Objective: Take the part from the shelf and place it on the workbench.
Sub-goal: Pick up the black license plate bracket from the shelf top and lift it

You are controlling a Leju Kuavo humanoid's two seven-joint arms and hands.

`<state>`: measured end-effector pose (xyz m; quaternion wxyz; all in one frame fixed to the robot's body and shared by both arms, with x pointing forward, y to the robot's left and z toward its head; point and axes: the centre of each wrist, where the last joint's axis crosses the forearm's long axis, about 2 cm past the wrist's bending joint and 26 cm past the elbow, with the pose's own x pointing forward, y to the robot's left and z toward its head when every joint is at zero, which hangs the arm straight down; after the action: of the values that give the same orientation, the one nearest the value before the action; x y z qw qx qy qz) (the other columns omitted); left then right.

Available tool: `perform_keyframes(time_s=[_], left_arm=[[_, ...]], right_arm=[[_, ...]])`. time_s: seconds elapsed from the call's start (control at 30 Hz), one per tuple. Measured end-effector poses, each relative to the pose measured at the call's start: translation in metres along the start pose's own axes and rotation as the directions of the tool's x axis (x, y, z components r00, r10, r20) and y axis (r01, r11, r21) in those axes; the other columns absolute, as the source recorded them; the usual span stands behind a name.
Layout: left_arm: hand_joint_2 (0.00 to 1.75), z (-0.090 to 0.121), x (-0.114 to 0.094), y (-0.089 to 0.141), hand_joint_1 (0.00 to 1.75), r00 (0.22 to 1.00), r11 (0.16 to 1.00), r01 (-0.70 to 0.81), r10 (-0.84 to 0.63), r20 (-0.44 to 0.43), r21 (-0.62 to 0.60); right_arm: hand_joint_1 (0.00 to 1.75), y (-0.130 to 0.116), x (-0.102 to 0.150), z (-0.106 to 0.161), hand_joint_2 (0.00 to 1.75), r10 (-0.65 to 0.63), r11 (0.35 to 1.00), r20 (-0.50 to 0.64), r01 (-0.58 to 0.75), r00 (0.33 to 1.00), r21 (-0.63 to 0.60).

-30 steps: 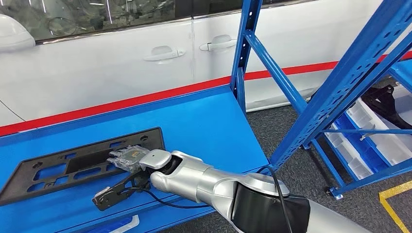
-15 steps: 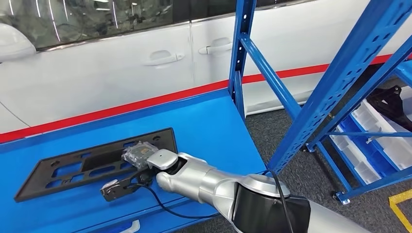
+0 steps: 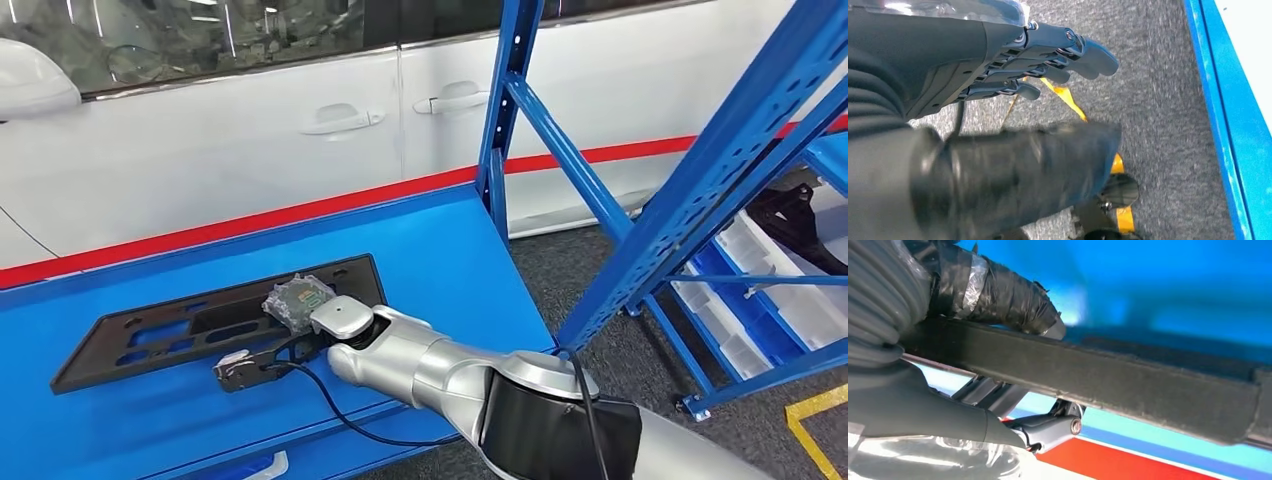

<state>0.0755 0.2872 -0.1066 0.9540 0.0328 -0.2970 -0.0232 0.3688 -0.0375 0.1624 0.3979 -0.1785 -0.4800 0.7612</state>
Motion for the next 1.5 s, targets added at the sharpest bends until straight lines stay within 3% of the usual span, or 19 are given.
perform_keyframes(time_s=[0.2, 0.43, 0.67, 1.03, 1.5], left_arm=[[1.75, 0.000, 0.000, -0.001, 0.00, 1.000, 1.000, -0.018, 0.018, -0.004, -0.011], [1.75, 0.000, -0.001, 0.000, 0.00, 0.999, 0.999, -0.041, 0.041, -0.010, 0.033], [1.75, 0.001, -0.002, 0.002, 0.00, 0.998, 0.994, -0.042, 0.046, -0.036, 0.100], [1.75, 0.000, -0.001, 0.004, 0.00, 0.998, 0.993, -0.041, 0.046, -0.041, 0.112], [1.75, 0.001, -0.002, 0.003, 0.00, 0.992, 0.982, -0.020, 0.043, -0.119, 0.187]], right_arm=[[1.75, -0.001, -0.005, 0.001, 1.75, 0.001, 1.000, -0.008, -0.001, 1.000, -0.019], [1.75, -0.028, 0.004, 0.005, 1.75, 0.017, 0.982, 0.004, -0.016, 1.000, -0.188], [1.75, -0.061, 0.018, 0.018, 1.75, 0.018, 0.916, 0.033, -0.004, 0.999, -0.402], [1.75, -0.084, 0.019, 0.034, 1.75, 0.002, 0.861, 0.084, 0.041, 0.996, -0.506], [1.75, -0.104, 0.024, 0.062, 1.75, -0.060, 0.736, 0.154, 0.148, 0.986, -0.661]])
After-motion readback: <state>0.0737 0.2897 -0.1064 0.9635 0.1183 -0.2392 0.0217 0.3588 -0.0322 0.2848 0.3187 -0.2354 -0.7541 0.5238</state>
